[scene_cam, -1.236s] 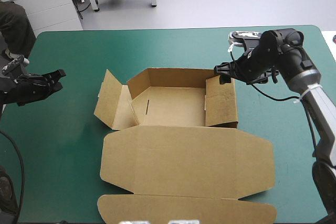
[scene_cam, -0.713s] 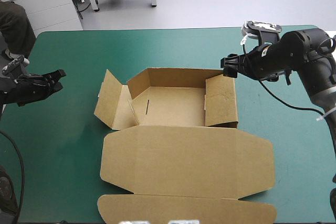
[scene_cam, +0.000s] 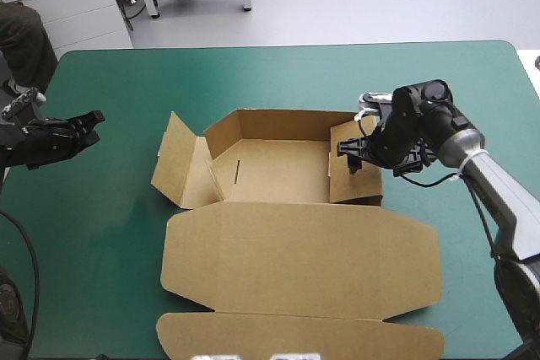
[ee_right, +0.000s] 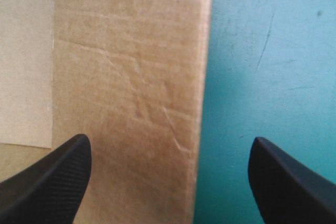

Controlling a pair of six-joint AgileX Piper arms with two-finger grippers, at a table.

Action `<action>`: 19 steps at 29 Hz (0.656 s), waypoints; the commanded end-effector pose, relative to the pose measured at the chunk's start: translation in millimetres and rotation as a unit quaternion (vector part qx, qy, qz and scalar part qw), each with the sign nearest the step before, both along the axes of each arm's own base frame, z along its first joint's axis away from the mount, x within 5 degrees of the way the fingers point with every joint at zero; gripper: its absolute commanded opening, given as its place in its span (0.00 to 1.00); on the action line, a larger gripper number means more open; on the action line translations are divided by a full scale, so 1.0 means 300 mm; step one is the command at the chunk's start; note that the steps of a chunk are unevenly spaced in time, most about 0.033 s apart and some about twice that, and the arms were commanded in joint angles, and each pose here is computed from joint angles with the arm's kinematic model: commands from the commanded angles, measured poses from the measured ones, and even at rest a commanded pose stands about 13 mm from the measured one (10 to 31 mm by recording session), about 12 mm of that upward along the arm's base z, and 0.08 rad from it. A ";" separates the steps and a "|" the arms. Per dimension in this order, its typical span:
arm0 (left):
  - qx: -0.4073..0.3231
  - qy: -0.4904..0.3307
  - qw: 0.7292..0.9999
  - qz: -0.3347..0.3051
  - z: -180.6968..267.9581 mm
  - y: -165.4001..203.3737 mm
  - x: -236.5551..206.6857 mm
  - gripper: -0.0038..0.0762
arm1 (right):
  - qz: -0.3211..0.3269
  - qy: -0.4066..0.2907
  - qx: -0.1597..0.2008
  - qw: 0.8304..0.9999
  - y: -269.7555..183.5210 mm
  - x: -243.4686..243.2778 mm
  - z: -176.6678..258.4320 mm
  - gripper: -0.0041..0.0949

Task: Fold the box

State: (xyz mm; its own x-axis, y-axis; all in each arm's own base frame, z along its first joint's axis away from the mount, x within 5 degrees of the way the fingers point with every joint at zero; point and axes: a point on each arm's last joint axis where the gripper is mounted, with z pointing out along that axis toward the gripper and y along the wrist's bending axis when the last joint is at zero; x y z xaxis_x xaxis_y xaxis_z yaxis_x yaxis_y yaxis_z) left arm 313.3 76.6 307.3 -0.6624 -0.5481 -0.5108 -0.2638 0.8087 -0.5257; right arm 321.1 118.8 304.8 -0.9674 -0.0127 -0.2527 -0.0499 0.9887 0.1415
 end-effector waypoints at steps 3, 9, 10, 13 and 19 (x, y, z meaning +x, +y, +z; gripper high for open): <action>-0.007 -0.040 0.999 0.011 0.070 -0.005 -0.009 0.05 | -0.008 -0.032 -0.005 0.999 0.010 0.031 0.007 0.80; -0.009 -0.038 0.999 0.008 0.070 -0.008 -0.011 0.05 | -0.011 -0.023 0.003 1.000 0.023 0.051 -0.026 0.79; -0.009 -0.037 0.999 0.008 0.069 -0.008 -0.011 0.05 | -0.011 -0.018 0.002 1.000 0.024 0.051 -0.032 0.77; -0.011 -0.038 0.999 0.008 0.070 -0.008 -0.011 0.05 | -0.011 0.003 0.006 1.000 0.030 0.049 -0.047 0.67; 0.008 -0.040 0.999 -0.020 0.068 -0.013 -0.013 0.05 | 0.019 0.011 0.016 1.000 0.043 0.050 -0.051 0.01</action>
State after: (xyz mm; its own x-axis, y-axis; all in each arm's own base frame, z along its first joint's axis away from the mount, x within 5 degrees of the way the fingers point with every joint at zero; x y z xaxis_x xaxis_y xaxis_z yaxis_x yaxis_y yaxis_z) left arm 312.1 75.1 306.5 -0.6821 -0.5282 -0.5057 -0.2474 0.8174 -0.5202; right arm 339.1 130.3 264.6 -0.9866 -0.0198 -0.1617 -0.0416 0.9903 0.1326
